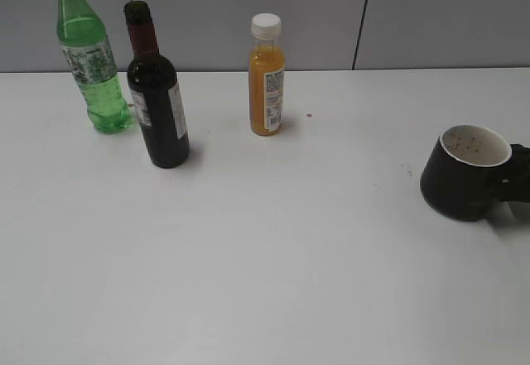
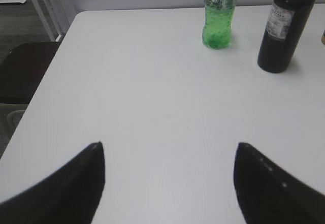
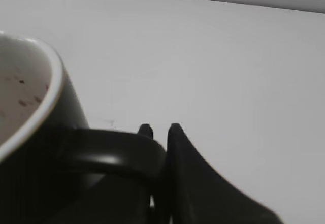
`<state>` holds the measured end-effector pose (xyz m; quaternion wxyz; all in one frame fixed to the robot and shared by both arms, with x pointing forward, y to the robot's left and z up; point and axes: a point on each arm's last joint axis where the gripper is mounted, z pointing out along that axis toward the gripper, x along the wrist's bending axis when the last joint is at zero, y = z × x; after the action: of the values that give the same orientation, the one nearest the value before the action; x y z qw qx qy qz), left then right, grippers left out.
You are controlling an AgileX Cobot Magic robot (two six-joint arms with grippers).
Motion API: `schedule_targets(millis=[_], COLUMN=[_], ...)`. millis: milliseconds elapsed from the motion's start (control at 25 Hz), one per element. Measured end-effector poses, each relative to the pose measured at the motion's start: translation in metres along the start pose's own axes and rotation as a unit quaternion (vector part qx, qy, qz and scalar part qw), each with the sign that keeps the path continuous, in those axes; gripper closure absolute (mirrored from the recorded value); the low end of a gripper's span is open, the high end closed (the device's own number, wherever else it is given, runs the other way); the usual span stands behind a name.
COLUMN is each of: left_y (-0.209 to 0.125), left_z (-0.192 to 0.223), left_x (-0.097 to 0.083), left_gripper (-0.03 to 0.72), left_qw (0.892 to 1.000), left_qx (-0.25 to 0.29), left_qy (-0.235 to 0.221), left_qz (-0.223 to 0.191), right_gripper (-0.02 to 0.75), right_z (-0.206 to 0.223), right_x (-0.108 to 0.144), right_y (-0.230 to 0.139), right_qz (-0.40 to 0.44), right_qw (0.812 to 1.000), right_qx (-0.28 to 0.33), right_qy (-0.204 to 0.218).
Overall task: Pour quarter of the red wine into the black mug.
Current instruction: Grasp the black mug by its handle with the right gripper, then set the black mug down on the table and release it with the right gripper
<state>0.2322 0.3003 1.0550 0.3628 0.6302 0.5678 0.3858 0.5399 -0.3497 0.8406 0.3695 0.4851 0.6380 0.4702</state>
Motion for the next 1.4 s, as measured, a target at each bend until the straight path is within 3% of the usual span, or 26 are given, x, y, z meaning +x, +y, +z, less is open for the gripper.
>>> schedule_targets(millis=[200, 320, 560, 880, 1200, 1400], left_y=[0.0, 0.0, 0.0, 0.0, 0.0, 0.0], left_z=[0.0, 0.0, 0.0, 0.0, 0.0, 0.0], left_x=[0.0, 0.0, 0.0, 0.0, 0.0, 0.0], left_gripper=[0.099, 0.099, 0.099, 0.099, 0.099, 0.099], left_qw=[1.0, 1.0, 1.0, 1.0, 1.0, 1.0], left_qx=[0.0, 0.0, 0.0, 0.0, 0.0, 0.0], left_qy=[0.0, 0.0, 0.0, 0.0, 0.0, 0.0], left_qz=[0.0, 0.0, 0.0, 0.0, 0.0, 0.0], right_gripper=[0.69, 0.692, 0.693, 0.693, 0.693, 0.693], right_z=[-0.002, -0.003, 0.008, 0.039, 0.069, 0.087], right_x=[0.003, 0.01, 0.045, 0.111, 0.169, 0.201], right_y=[0.011, 0.019, 0.035, 0.065, 0.06, 0.059], right_qz=[-0.001, -0.014, -0.046, -0.086, -0.133, -0.126], right_qw=[1.0, 0.998, 0.991, 0.952, 0.902, 0.879], right_qx=[0.001, -0.007, -0.025, -0.064, -0.068, -0.072], right_qy=[0.02, 0.053, 0.124, 0.286, 0.406, 0.453])
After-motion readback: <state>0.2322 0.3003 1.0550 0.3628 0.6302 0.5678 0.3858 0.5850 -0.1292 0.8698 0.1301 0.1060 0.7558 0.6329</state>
